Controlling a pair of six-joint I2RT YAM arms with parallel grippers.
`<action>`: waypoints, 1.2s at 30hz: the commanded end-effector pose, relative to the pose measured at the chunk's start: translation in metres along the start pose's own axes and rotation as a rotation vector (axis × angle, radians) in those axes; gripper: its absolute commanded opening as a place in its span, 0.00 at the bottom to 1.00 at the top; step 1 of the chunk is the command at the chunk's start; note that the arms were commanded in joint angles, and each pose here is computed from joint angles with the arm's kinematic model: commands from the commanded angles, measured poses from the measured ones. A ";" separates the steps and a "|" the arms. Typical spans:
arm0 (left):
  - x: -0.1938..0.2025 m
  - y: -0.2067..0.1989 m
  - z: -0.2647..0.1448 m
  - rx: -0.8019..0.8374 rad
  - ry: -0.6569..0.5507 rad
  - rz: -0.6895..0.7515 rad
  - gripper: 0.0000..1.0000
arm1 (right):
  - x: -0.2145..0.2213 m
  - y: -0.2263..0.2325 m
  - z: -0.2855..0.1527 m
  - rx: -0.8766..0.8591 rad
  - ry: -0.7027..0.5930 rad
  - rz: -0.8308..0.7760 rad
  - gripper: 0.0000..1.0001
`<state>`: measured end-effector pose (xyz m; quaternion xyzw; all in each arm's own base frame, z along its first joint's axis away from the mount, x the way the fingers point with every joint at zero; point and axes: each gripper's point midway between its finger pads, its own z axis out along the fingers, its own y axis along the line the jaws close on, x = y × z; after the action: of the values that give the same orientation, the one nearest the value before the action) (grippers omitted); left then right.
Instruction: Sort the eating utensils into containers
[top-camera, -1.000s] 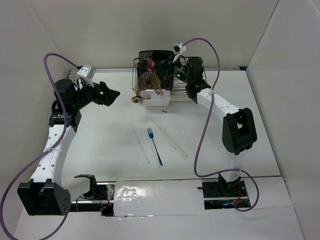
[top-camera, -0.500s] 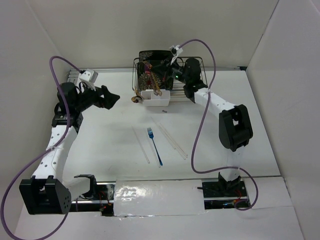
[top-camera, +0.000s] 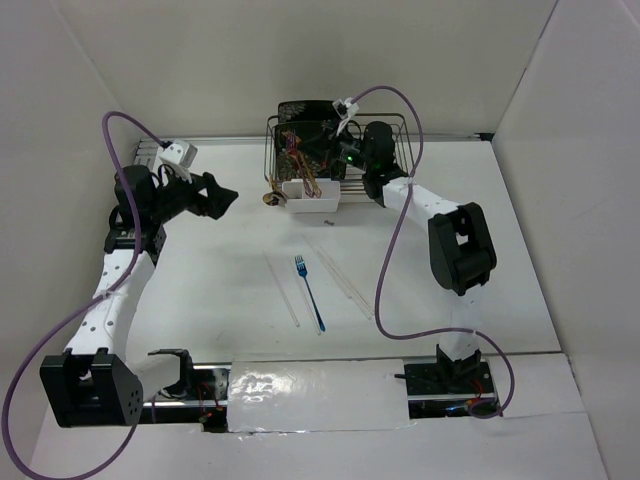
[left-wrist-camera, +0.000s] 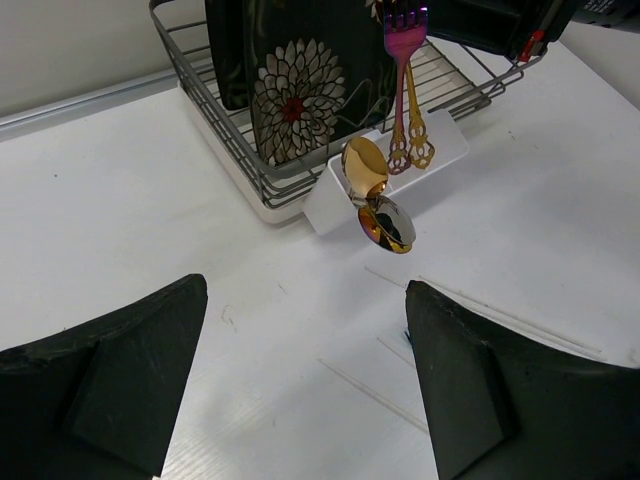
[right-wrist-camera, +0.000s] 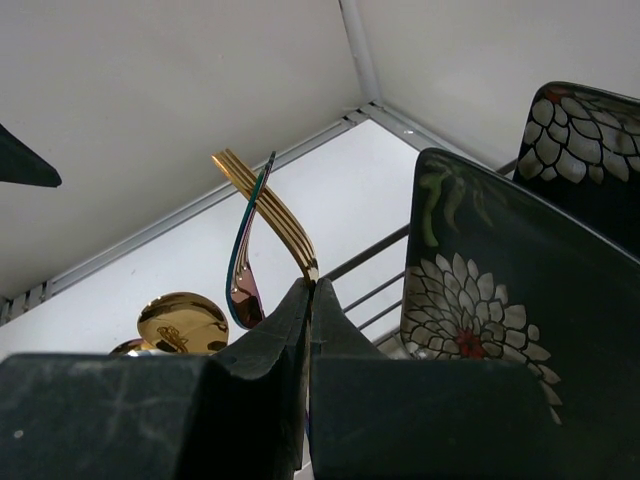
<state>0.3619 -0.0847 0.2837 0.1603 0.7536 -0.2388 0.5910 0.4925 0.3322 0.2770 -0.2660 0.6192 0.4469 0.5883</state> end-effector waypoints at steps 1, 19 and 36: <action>-0.014 -0.002 0.001 0.026 -0.059 0.073 0.93 | -0.041 0.011 -0.002 -0.029 -0.114 -0.099 0.00; -0.013 0.000 0.001 0.020 -0.060 0.086 0.93 | -0.016 -0.006 -0.001 0.017 -0.107 -0.081 0.00; -0.014 -0.005 0.006 0.061 -0.061 0.046 0.92 | 0.014 -0.013 -0.023 0.106 -0.045 -0.024 0.21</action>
<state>0.3648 -0.0881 0.2784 0.1694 0.7487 -0.2474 0.5913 0.4958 0.3207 0.2365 -0.2288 0.6412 0.4264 0.5956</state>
